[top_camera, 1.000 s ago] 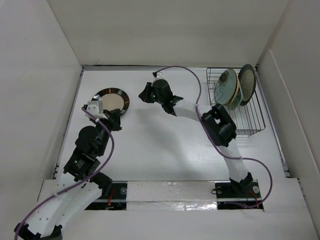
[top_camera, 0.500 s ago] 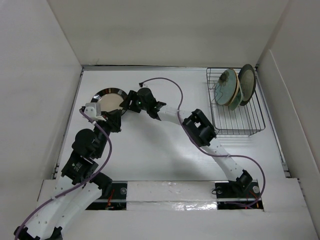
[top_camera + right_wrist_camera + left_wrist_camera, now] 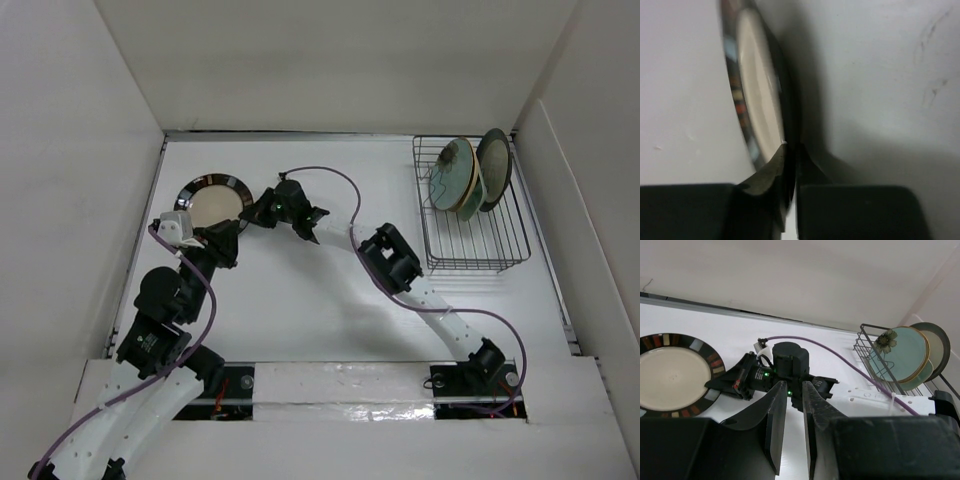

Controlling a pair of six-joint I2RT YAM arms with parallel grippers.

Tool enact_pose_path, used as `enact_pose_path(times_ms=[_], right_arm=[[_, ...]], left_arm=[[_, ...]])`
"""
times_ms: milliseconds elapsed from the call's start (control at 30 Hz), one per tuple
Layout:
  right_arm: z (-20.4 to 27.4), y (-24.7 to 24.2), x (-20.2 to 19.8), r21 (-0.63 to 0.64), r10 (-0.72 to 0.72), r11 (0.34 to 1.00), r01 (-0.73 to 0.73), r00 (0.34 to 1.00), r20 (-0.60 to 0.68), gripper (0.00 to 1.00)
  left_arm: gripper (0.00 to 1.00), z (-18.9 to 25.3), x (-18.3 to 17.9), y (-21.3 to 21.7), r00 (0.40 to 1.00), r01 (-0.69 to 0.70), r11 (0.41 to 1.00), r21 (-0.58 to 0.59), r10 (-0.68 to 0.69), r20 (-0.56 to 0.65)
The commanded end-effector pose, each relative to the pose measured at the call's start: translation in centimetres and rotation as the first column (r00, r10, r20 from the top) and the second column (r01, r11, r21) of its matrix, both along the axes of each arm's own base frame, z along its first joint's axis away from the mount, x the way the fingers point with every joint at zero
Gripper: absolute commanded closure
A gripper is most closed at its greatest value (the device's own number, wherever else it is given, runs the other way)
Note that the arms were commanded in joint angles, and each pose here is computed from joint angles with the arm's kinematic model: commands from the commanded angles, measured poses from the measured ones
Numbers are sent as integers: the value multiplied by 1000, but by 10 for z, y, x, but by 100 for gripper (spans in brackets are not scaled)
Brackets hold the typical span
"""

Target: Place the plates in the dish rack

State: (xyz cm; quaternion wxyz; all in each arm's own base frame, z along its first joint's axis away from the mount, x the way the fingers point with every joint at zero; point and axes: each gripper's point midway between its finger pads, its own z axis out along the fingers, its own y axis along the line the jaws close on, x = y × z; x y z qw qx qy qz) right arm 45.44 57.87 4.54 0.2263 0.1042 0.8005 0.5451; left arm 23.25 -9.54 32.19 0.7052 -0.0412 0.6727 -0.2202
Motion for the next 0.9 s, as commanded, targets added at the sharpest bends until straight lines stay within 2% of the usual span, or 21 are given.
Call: enact_pose_path(times_ms=[0,133,233,267,300,367,400,467,500,533,600,633,667,700,733,767,800,833,867], right_arm=[[14,5,-6,29,22,999,-23,999,40,100],[49,-11,-9,89,-1,996,-10,992,124,100],[164,-23,-20,209,-23,976,-53,939,344,100],[152,-25,-20,181,-24,983,-44,933,358,100],[209,-36,-26,216,-57,975,-44,898,437,100],[234,-55,-27,165,-97,986,10,842,530,100],[282,-77,-29,198,-147,980,36,799,583,100],[309,-115,-19,194,-218,974,119,734,643,100],[297,-133,-18,160,-221,975,154,734,642,100],[332,-171,-13,178,-278,960,216,672,686,100],[325,-206,-11,116,-274,954,276,650,709,100],[353,-234,-18,125,-307,937,326,597,741,100],[346,-257,-15,41,-280,917,398,565,776,100],[347,-290,-8,8,-308,869,494,529,791,100],[332,-326,-4,-49,-348,782,621,500,793,100],[351,-359,-17,-70,-336,719,691,434,836,100],[350,-391,-16,-93,-347,647,757,401,848,100],[346,-420,-16,-122,-366,556,822,374,852,100],[350,-442,-23,-162,-348,502,850,370,861,100]], left_arm=[[83,10,1,0,999,-3,1000,-12,3,37],[83,9,3,-1,999,-3,1000,-7,3,32],[82,9,3,1,1000,-14,1000,-7,14,28],[82,10,3,3,999,-23,1000,-9,23,32],[82,12,2,5,999,-31,999,-13,31,39],[82,11,3,10,998,-57,998,-15,57,38],[81,11,2,11,998,-60,998,-14,60,36],[80,14,0,13,997,-60,998,-21,61,48],[79,15,0,14,996,-63,998,-25,64,56],[78,13,0,13,997,-61,998,-22,62,52],[76,10,2,10,998,-49,999,-12,50,38],[75,12,0,6,999,-27,1000,-11,27,40],[75,13,0,4,999,-19,1000,-13,19,42],[74,13,0,3,999,-12,1000,-13,13,43],[74,11,0,1,999,-3,1000,-10,4,42],[73,10,1,1,999,-2,1000,-9,2,40],[73,8,1,0,999,1,1000,-5,-1,32],[72,9,0,-2,999,14,1000,-6,-13,34],[72,9,0,-3,999,18,1000,-7,-18,34]])
